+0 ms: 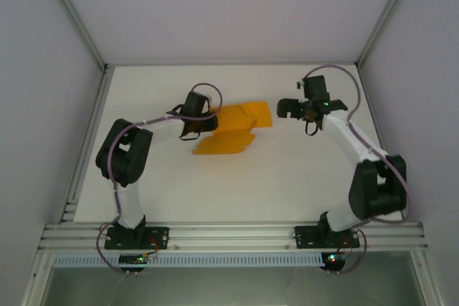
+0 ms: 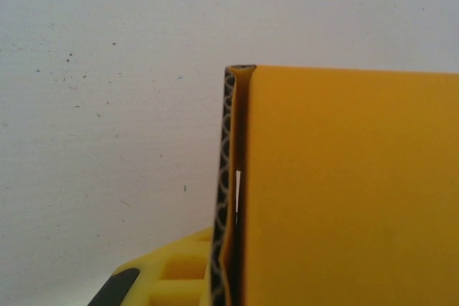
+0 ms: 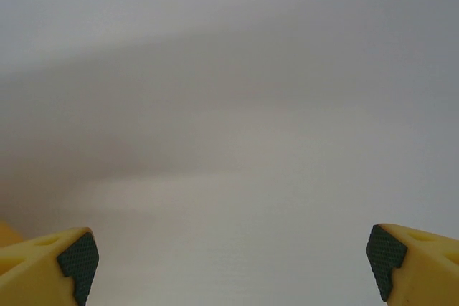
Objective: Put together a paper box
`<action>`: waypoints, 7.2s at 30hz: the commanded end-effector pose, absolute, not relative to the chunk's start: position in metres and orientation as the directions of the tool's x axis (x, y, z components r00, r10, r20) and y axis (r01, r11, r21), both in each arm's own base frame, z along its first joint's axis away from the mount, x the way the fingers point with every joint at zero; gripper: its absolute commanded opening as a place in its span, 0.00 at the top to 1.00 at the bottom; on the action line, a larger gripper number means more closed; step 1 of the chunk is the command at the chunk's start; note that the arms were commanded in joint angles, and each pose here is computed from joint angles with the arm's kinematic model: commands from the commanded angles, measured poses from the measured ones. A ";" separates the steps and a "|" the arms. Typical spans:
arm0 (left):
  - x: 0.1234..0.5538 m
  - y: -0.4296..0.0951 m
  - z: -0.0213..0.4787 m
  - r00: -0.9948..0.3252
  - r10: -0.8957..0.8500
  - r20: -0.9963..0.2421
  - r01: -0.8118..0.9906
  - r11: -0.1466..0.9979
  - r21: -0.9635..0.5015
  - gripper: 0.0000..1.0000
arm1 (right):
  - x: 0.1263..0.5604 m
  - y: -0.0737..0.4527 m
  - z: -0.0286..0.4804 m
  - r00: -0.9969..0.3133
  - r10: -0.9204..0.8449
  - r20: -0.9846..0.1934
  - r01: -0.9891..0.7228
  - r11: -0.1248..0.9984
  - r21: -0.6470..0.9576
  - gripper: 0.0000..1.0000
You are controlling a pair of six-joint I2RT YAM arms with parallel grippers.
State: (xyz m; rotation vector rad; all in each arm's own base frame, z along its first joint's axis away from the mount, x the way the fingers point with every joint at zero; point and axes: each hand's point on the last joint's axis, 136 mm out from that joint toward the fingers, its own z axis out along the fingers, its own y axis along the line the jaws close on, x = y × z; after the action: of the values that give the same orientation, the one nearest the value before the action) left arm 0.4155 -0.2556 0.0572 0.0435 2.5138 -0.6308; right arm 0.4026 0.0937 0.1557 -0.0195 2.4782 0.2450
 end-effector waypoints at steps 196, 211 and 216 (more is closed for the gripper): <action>0.412 -0.278 0.104 -0.810 -0.073 -0.582 0.109 0.956 -0.272 1.00 | 0.409 0.243 0.167 -0.485 0.015 -0.874 -0.313 0.931 0.189 0.30; 0.375 -0.280 0.134 -0.647 0.379 -0.662 0.558 0.826 -0.072 1.00 | 0.335 0.165 0.257 -0.338 0.108 -0.935 -0.359 0.903 0.234 0.01; 0.308 -0.275 0.126 -0.550 0.667 -0.502 0.792 0.608 -0.059 1.00 | 0.311 0.125 0.258 -0.351 0.125 -0.928 -0.278 0.933 0.231 0.01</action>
State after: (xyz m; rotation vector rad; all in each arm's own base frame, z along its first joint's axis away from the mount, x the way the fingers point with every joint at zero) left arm 0.3533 -0.2780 0.1239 0.7884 2.4086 -0.3676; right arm 0.3254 0.1398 0.2823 -0.1126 1.7917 0.4660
